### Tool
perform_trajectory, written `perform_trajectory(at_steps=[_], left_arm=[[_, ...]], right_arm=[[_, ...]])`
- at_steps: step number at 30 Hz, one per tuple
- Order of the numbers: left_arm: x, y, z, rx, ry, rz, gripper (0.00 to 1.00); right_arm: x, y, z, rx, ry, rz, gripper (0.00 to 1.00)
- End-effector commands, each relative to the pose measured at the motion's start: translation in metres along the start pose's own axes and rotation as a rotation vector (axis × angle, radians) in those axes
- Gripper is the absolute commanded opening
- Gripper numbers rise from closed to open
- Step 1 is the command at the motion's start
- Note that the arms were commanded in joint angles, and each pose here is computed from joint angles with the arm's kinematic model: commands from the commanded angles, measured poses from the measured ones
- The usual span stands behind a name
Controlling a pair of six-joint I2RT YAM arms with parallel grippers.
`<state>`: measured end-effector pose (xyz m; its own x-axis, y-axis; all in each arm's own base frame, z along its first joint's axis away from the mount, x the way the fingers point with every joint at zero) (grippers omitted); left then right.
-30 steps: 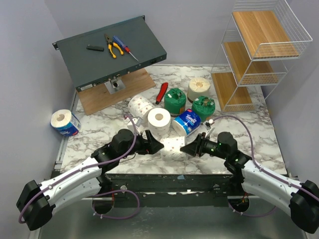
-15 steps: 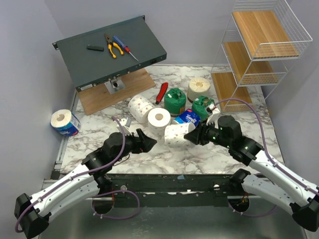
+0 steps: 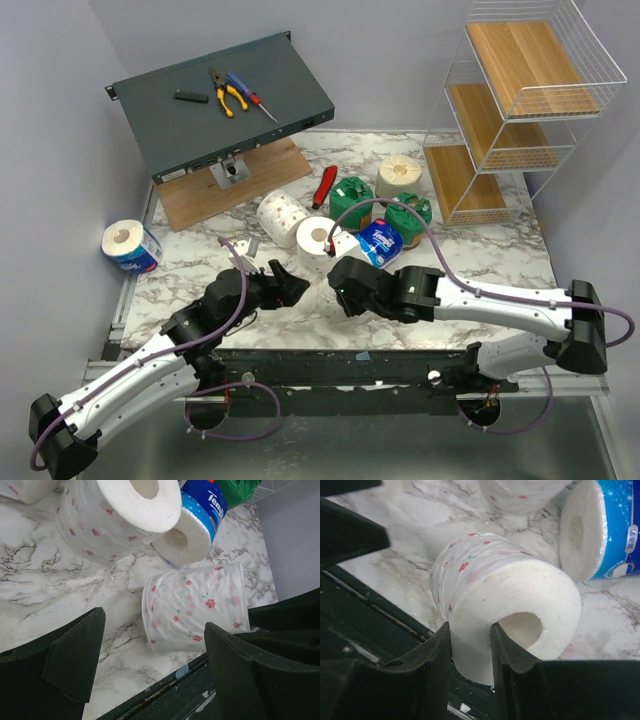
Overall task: Place and organize the paper towels onto the shelf
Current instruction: Adjust the paper towel at the center of the board.
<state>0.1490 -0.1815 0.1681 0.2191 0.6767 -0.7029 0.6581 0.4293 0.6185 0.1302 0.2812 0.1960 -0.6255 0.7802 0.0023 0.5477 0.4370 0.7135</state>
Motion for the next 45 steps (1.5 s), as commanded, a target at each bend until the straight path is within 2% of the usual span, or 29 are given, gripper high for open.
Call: perform_trajectory(at_steps=[1,13,17,23,28,32,36,45], left_arm=[[0.011,0.003,-0.004,-0.041,0.042,0.006,0.83],[0.020,0.000,0.000,-0.037,0.091,0.005,0.84],[0.018,0.001,0.003,-0.029,0.098,0.011,0.84],[0.012,0.007,0.005,-0.027,0.105,0.037,0.85],[0.007,0.011,0.005,-0.026,0.100,0.051,0.86],[0.002,0.015,0.005,-0.029,0.090,0.065,0.86],[-0.003,0.017,0.006,-0.018,0.083,0.079,0.86],[-0.004,0.012,0.010,0.023,0.077,0.102,0.86]], right_arm=[[-0.018,-0.005,0.005,0.030,-0.183,-0.073,0.32],[-0.007,-0.023,0.028,0.098,-0.228,-0.135,0.39],[-0.007,-0.023,0.026,0.095,-0.228,-0.120,0.52],[-0.006,-0.014,0.015,0.062,-0.205,-0.079,0.77],[-0.014,0.000,-0.009,-0.031,-0.180,0.026,0.85],[-0.049,0.011,-0.018,-0.111,-0.172,0.210,0.87],[-0.088,0.009,-0.012,-0.133,-0.102,0.411,0.87],[-0.083,-0.007,0.007,-0.065,-0.024,0.446,0.82]])
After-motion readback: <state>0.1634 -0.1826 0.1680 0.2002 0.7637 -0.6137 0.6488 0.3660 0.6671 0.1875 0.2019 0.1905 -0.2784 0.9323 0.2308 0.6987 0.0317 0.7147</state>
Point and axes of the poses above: each gripper's point midway between its finger pads, its own z axis out along the fingers, its own x axis along the line the jaws close on, y = z × x, the point moved 4 cm from there along -z, back along the fingers, and after that the axes turned 4 degrees about -z, right-handed, at the moved point
